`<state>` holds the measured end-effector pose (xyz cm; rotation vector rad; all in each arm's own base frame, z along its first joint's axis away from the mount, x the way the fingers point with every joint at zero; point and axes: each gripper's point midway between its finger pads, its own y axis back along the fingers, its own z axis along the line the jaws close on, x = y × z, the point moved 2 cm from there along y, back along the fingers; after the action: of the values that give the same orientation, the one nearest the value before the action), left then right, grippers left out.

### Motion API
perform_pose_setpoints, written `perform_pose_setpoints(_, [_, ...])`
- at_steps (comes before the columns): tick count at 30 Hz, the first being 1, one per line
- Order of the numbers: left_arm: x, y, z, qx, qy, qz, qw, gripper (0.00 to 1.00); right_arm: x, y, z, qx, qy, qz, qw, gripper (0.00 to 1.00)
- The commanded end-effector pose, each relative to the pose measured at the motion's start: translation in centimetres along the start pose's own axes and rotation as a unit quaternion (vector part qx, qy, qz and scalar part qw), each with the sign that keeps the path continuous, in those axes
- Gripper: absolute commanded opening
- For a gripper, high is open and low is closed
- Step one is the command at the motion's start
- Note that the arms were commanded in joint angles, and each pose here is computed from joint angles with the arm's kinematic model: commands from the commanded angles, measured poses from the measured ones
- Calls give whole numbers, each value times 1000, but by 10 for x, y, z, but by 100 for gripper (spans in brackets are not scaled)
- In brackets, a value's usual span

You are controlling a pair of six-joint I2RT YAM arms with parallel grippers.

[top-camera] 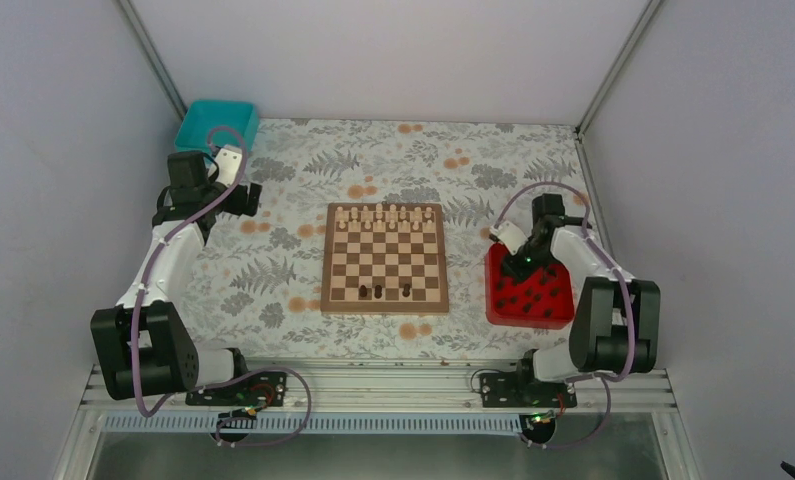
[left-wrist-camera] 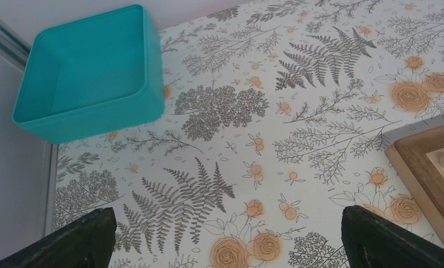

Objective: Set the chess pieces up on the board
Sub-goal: Pick up the chess piece from the storage box.

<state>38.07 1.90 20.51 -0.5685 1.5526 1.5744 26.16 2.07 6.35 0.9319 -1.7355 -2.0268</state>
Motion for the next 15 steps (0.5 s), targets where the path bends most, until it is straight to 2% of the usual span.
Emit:
perform_pose_setpoints(1, [-12,8,1,4,0,-19,1000,100,-26,39,-3,28,18,-27,999,10])
perform_pose_setpoints(8, [-14,9,1,5,1,-21,1000,100,-102,85,33,49,103,-51,992,10])
perform_pose_setpoints(15, [-14,11,1,4,1,-24,1000,100,-191,81,97,31,223,-67,972,12])
